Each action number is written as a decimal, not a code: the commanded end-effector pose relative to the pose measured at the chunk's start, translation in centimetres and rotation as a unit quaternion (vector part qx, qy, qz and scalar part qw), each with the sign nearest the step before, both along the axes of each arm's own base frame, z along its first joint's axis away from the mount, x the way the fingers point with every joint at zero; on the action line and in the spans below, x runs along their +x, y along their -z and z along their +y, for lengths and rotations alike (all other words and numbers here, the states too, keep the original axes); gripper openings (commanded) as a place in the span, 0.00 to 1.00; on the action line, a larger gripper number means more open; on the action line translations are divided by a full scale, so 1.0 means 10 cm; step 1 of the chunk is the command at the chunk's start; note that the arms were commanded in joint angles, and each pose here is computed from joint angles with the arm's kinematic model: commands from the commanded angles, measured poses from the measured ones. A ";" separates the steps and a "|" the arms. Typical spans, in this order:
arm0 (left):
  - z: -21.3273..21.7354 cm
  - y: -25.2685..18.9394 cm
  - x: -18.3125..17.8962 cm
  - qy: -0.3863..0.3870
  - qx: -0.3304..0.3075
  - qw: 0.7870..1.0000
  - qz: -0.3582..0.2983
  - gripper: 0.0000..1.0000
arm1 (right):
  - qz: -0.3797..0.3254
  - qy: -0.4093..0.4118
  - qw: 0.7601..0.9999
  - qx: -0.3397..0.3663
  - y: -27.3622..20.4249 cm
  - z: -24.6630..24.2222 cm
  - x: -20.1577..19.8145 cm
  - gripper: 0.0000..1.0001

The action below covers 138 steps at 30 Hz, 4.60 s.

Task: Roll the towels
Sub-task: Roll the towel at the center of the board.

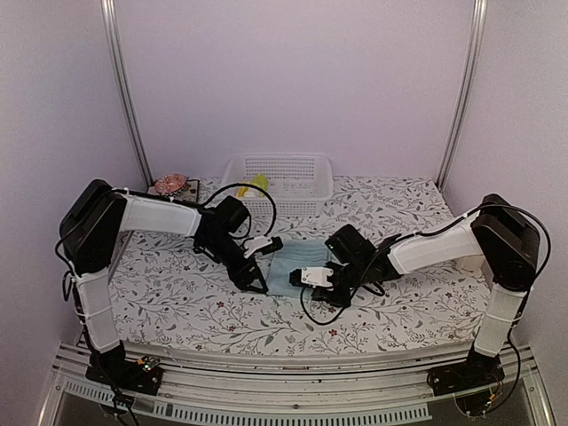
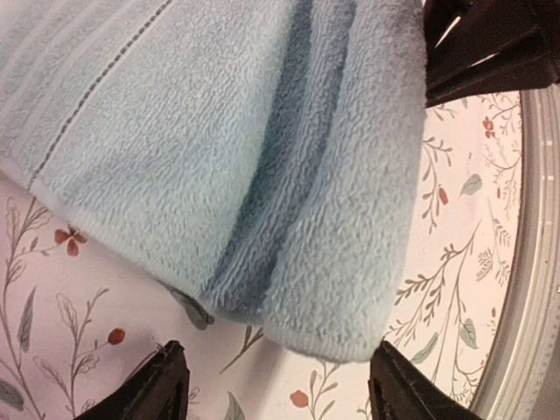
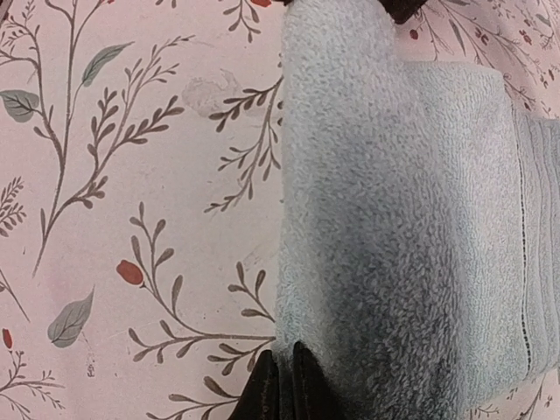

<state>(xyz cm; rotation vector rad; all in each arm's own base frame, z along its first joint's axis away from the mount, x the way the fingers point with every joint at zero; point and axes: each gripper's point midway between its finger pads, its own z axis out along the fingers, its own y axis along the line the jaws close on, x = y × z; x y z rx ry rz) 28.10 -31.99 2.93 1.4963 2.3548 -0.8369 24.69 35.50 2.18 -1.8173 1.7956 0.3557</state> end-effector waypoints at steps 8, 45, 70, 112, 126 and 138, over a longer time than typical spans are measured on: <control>-0.14 -0.04 0.10 0.001 -0.004 0.996 -0.084 0.97 | 0.051 0.001 0.999 -0.010 0.07 -0.08 -0.08 0.10; -0.44 0.02 -0.23 0.108 -0.046 0.986 -0.122 0.08 | 0.042 -0.003 0.999 0.011 -0.02 -0.09 -0.05 0.13; -0.34 0.42 -0.27 0.049 -0.067 0.969 0.234 0.00 | -0.291 -0.045 0.956 0.013 -0.41 -0.06 0.09 0.59; -0.06 -0.71 0.27 0.019 -0.092 0.985 -0.144 0.97 | 0.013 -0.020 0.999 -0.032 0.12 0.02 -0.18 0.05; -0.10 -0.70 -0.32 0.083 -0.104 0.911 -0.389 0.96 | 0.228 -0.003 0.973 -0.023 0.13 0.17 -0.24 0.05; -0.29 -0.50 -0.33 0.120 -0.055 0.886 -0.445 0.87 | 0.333 0.012 0.942 -0.031 0.22 0.16 -0.23 0.06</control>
